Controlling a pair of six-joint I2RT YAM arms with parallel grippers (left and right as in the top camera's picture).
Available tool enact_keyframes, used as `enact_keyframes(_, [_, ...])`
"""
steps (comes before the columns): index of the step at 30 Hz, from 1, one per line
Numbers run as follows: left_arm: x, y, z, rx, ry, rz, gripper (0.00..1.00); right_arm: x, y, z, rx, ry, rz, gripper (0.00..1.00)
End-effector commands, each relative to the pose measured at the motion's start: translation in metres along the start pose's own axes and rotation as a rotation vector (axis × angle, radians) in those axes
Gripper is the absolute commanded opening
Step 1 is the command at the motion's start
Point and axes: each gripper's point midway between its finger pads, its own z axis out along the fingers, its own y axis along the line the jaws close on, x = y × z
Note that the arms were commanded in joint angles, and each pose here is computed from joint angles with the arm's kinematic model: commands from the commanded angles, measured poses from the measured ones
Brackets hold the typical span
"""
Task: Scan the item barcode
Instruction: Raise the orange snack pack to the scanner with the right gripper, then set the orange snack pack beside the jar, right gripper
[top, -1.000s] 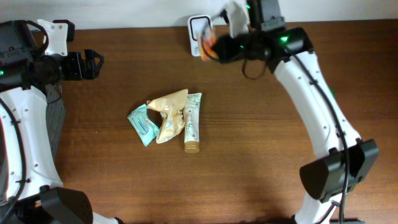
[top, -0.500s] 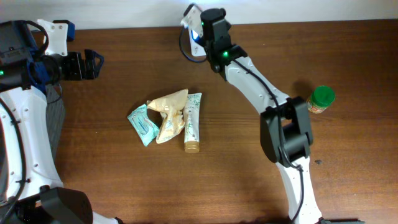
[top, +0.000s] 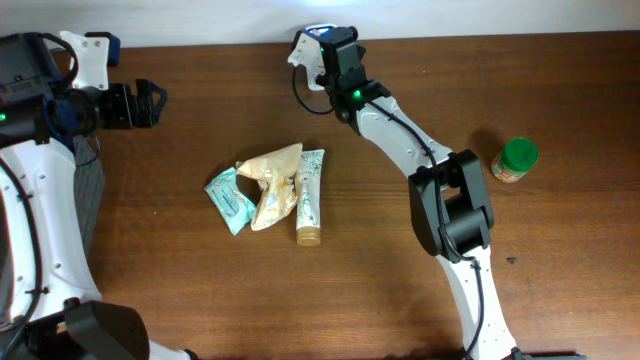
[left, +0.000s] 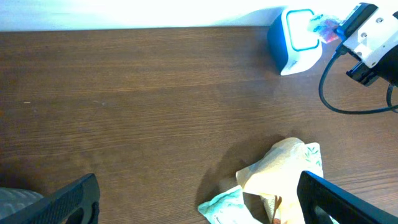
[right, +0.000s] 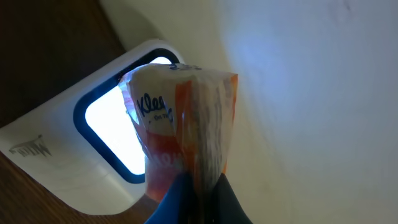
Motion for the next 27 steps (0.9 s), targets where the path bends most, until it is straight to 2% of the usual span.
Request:
enact_keyframes(1, [-0.004,-0.002,-0.002,0.008,-0.012,-0.005,0.99,-0.015,-0.044,-0.027,0.06,-0.019,0.136,0.04])
enact_keyframes(3, [-0.004,-0.002,-0.002,0.008,-0.011,-0.006,0.99,-0.029,-0.067,-0.051,0.052,-0.06,0.233,0.04])
enact_keyframes(6, [-0.004,-0.002,-0.002,0.008,-0.012,-0.005,0.99,-0.054,-0.089,-0.1,-0.07,-0.16,0.39,0.04])
enact_keyframes(8, [-0.004,-0.002,-0.002,0.008,-0.011,-0.006,0.99,-0.06,-0.095,-0.144,-0.219,-0.171,0.608,0.04])
enact_keyframes(9, [-0.004,-0.002,-0.002,0.008,-0.012,-0.005,0.99,-0.052,-0.095,-0.167,-0.291,-0.113,0.768,0.04])
enact_keyframes(10, [-0.004,-0.002,-0.002,0.008,-0.012,-0.005,0.99,-0.036,-0.094,-0.185,-0.329,-0.03,0.88,0.04])
enact_keyframes(12, [-0.004,-0.002,-0.002,0.008,-0.011,-0.005,0.99,-0.002,-0.086,-0.21,-0.374,0.131,0.97,0.04])
enact_keyframes(14, [-0.004,-0.002,-0.002,0.008,-0.012,-0.005,0.99,0.047,-0.069,-0.225,-0.396,0.363,1.109,0.04])
enact_keyframes(15, [-0.004,-0.002,-0.002,0.008,-0.011,-0.006,0.99,0.087,-0.051,-0.229,-0.405,0.546,1.166,0.04])
enact_keyframes(18, [-0.004,-0.002,-0.002,0.008,-0.011,-0.006,0.99,0.153,-0.023,-0.224,-0.377,0.786,1.207,0.04])
enact_keyframes(21, [-0.004,-0.002,-0.002,0.008,-0.012,-0.005,0.99,0.219,-0.003,-0.209,-0.295,0.932,1.266,0.04])
enact_keyframes(23, [-0.004,-0.002,-0.002,0.008,-0.011,-0.006,0.99,0.264,0.004,-0.194,-0.239,0.971,1.322,0.04])
enact_keyframes(27, [-0.004,-0.002,-0.002,0.008,-0.011,-0.005,0.99,0.303,0.013,-0.182,-0.197,0.968,1.353,0.06])
